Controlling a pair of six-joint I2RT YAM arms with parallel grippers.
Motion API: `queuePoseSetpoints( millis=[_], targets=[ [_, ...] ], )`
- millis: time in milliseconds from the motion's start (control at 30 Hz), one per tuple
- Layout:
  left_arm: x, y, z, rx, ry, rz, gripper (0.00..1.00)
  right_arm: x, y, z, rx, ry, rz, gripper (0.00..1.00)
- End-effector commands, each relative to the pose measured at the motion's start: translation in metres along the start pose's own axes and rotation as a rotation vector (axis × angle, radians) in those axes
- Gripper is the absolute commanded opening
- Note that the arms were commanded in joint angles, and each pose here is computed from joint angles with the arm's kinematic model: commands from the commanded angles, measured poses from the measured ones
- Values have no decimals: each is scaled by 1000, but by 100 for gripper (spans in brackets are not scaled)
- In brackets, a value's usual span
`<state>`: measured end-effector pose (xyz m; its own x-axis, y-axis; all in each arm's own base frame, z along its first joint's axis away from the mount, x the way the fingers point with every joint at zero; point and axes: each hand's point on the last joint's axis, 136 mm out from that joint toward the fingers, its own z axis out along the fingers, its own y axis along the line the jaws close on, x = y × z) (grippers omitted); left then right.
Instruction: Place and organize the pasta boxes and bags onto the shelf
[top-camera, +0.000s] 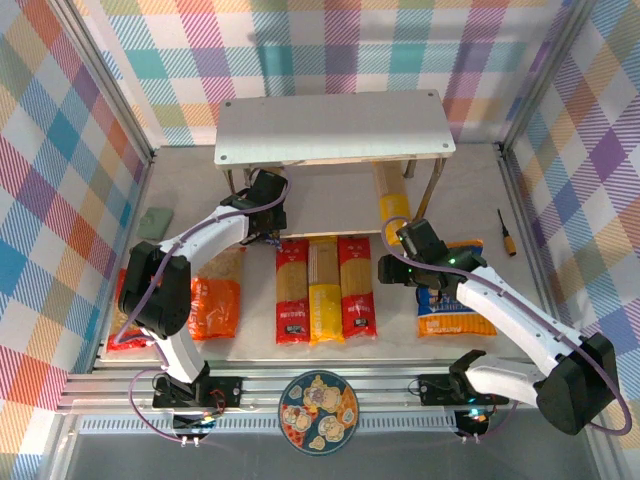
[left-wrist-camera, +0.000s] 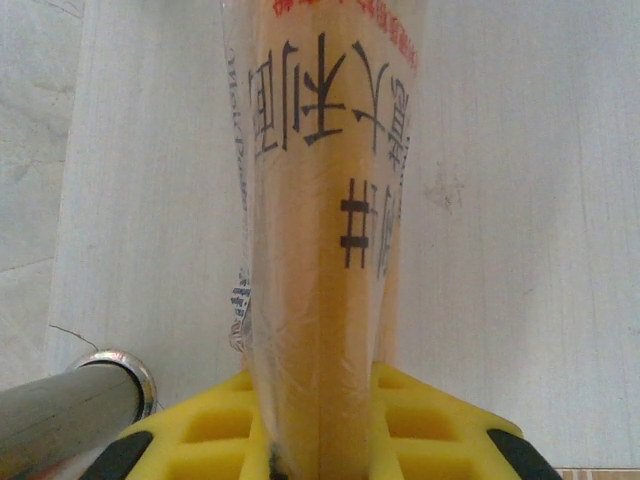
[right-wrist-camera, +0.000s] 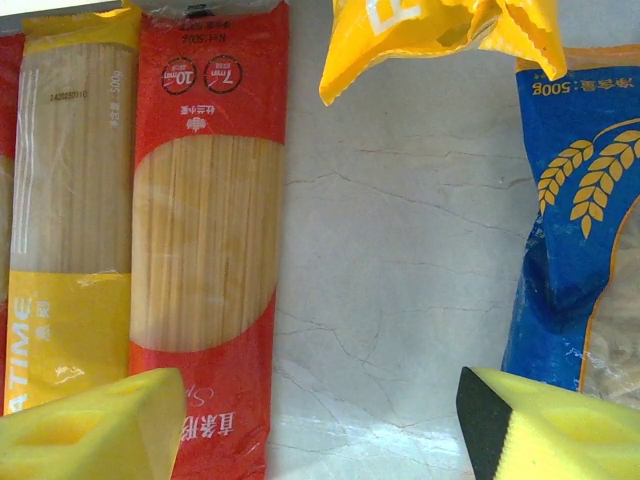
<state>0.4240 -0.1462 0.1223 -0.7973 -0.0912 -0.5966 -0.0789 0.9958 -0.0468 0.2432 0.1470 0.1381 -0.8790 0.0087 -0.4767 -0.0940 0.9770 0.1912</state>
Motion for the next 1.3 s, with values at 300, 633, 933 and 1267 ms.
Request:
queuePoseSetpoints(
  millis=[300,633,933,1267],
  targets=[
    [-31,0,-3,15,-77,-60,27,-8,5,-8,-5,-15,10,73],
    [-29,2,-6,16,-72,-64,55,-6,4,-7,-2,-8,13,73],
    [-40,3,-28,44,-124,-66,61,-3,4,-5,-2,-2,16,73],
    [-48,-7,-75,130,-208,-23,53,-1,6,-1,-2,9,17,73]
  ],
)
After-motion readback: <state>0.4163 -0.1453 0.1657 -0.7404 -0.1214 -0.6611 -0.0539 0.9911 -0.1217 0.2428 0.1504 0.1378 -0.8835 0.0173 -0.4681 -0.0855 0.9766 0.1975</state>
